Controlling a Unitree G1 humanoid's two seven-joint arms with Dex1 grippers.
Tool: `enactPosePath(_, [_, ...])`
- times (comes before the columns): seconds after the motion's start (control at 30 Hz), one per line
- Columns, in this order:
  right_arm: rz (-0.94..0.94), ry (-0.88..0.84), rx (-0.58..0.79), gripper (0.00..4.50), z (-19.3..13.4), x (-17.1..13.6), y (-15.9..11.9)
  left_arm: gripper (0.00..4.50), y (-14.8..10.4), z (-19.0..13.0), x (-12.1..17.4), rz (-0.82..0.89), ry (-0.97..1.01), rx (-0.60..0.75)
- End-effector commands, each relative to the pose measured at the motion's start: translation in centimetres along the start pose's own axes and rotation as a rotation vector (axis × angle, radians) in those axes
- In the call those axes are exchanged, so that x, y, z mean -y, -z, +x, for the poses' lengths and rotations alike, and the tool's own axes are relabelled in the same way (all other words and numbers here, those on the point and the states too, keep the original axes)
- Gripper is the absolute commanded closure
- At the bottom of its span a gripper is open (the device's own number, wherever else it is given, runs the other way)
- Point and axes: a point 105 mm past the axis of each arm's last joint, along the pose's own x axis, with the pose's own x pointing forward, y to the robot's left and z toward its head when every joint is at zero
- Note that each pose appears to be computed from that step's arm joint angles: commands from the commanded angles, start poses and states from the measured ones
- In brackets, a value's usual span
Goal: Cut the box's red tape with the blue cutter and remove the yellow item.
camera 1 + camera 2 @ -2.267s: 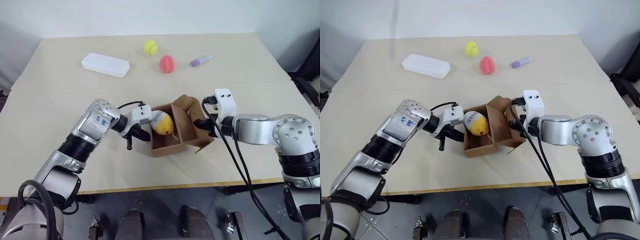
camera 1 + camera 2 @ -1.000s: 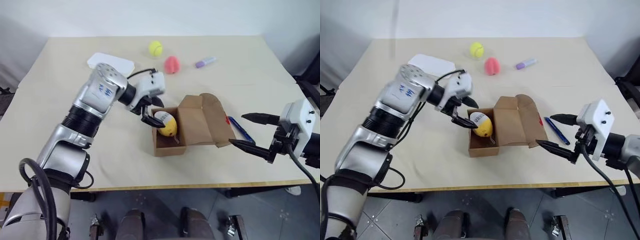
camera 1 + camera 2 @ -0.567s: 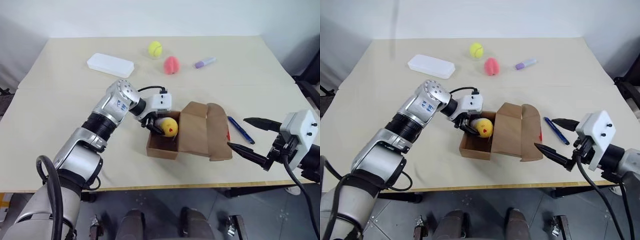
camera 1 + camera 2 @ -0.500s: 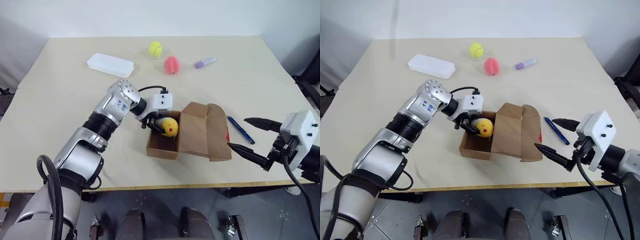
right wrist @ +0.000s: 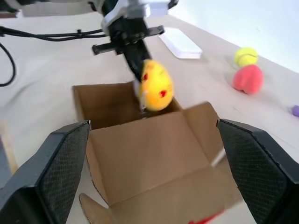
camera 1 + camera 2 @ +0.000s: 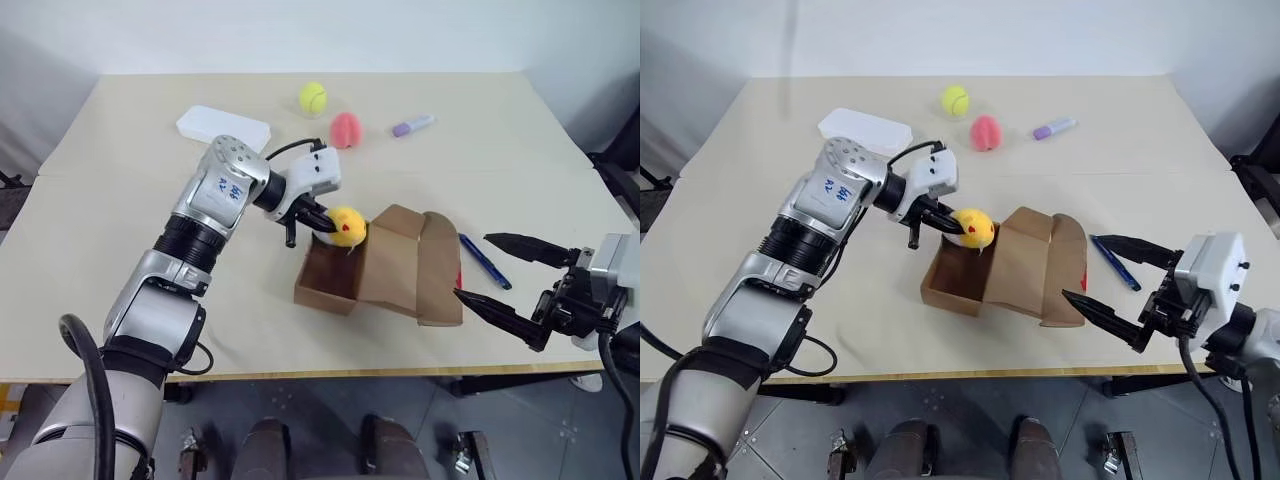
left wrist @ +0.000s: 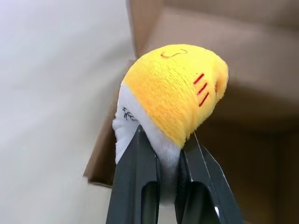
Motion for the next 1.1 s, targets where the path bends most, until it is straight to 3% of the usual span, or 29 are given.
enactPosePath(0.03, [-0.036,-0.058,0.029,0.00,-0.1,0.1,-0.9,4.47,-4.3,-3.1,-1.1,0.008,-0.103,0.122])
enactPosePath(0.2, [-0.015,-0.119,0.051,0.00,-0.4,0.7,-1.0,4.47,-4.1,-6.3,-2.4,-0.072,-0.232,0.127])
enactPosePath(0.37, [-0.014,-0.146,0.044,0.00,-0.7,1.8,-0.7,4.47,-0.8,-10.5,-4.6,-0.204,-0.449,0.058])
enactPosePath(0.43, [-0.002,-0.178,0.071,0.00,-0.8,2.1,-1.1,4.47,1.3,-12.3,-5.1,-0.257,-0.536,0.011])
enactPosePath(0.53, [0.032,-0.214,0.179,0.00,-1.0,3.8,-2.3,4.47,6.6,-16.0,-5.0,-0.356,-0.690,-0.121])
enactPosePath(0.67, [0.070,-0.311,0.094,0.00,-2.1,4.9,-0.4,4.47,12.1,-19.1,-3.3,-0.548,-0.791,-0.197])
enactPosePath(0.8, [0.084,-0.327,0.101,0.00,-3.3,6.7,0.1,3.17,15.2,-20.1,-1.2,-0.634,-0.805,-0.218])
enactPosePath(1.1, [0.082,-0.359,0.148,0.00,-2.1,7.7,-0.4,0.56,15.7,-20.2,1.0,-0.702,-0.786,-0.139])
